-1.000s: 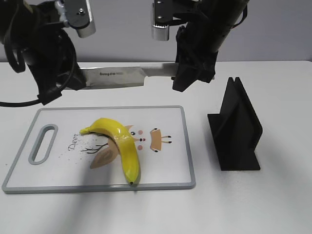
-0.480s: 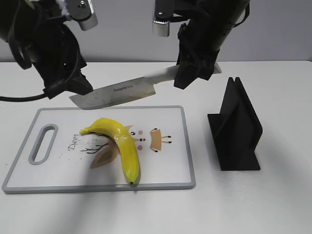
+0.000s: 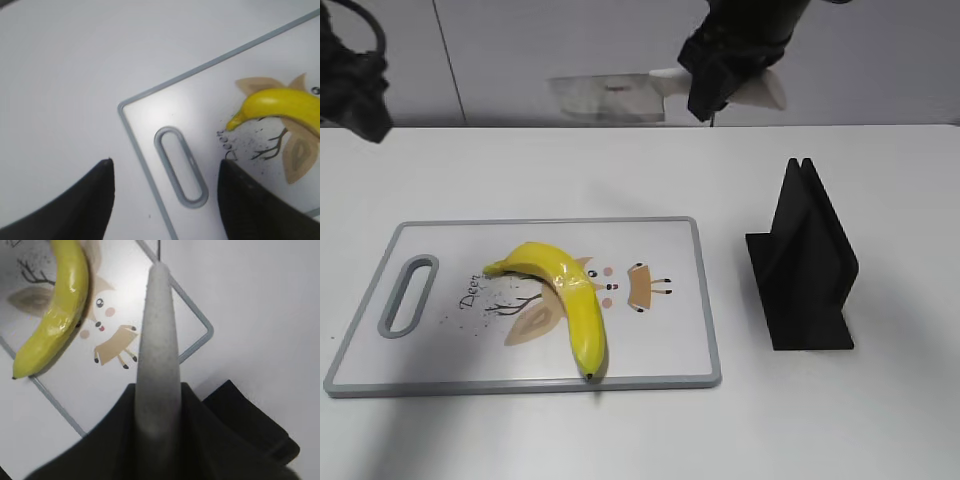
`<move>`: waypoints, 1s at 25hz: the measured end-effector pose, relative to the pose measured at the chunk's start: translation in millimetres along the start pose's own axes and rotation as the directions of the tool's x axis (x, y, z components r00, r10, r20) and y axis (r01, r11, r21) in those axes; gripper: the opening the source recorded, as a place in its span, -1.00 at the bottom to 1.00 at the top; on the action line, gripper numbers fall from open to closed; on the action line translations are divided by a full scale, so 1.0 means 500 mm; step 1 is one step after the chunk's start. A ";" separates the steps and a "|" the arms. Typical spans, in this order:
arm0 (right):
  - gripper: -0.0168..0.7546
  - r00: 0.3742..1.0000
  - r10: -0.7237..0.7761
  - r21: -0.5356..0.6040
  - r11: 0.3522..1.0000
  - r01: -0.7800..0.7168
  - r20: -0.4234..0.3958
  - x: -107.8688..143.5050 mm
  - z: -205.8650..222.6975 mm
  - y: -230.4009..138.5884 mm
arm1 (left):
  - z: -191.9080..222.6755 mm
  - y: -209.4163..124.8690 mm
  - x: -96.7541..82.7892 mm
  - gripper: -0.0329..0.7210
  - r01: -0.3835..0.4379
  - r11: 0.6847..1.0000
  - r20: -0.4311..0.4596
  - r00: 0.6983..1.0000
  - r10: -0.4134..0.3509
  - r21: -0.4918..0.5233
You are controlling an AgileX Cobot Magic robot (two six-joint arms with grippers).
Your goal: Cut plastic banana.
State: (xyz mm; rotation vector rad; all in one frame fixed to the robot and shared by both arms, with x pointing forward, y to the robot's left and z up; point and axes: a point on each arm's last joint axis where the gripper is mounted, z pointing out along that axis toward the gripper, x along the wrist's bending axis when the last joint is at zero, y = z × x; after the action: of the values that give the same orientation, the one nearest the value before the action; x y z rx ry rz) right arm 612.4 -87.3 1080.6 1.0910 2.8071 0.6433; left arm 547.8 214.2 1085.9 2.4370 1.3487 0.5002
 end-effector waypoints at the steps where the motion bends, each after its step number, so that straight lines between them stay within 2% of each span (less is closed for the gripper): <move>1: -0.46 0.999 0.045 -0.004 0.999 -0.045 0.008 -0.001 -0.004 0.002 | -0.003 -0.009 0.018 0.75 0.062 0.998 -0.009 0.998 -0.062 0.032; 3: -0.46 0.991 0.134 -0.013 0.991 -0.134 0.010 -0.001 -0.009 0.005 | -0.008 -0.031 0.045 0.74 0.143 0.983 -0.020 0.990 -0.142 0.113; 6: -0.46 0.968 0.251 -0.011 0.968 -0.251 0.008 -0.001 -0.008 0.004 | -0.013 -0.065 0.074 0.72 0.238 0.945 -0.027 0.971 -0.238 0.223; 9: -0.46 0.937 0.350 0.000 0.937 -0.350 0.007 0.003 -0.012 -0.005 | -0.018 -0.085 0.092 0.68 0.305 0.922 -0.026 0.951 -0.308 0.240; 11: -0.46 0.919 0.393 0.000 0.919 -0.393 0.007 0.012 -0.028 -0.018 | -0.033 -0.105 0.094 0.66 0.325 0.916 -0.036 0.945 -0.326 0.237; 14: -0.46 0.890 0.454 -0.010 0.891 -0.454 0.036 0.023 -0.061 -0.046 | -0.072 -0.139 0.079 0.65 0.335 0.919 -0.045 0.942 -0.333 0.206; 19: -0.46 0.804 0.569 -0.098 0.822 -0.561 0.172 0.017 -0.103 -0.117 | -0.143 -0.210 0.035 0.64 0.336 0.933 -0.056 0.942 -0.331 0.130; 25: -0.46 0.707 0.682 -0.142 0.731 -0.668 0.186 -0.015 -0.100 -0.209 | -0.183 -0.305 -0.019 0.64 0.335 0.942 -0.067 0.940 -0.334 0.017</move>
State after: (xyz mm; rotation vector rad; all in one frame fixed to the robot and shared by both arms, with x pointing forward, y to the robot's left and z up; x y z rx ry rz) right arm 541.7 -179.4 1083.1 2.0577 2.1153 0.5818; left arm 388.5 292.6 1100.5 2.1608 1.7625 0.4749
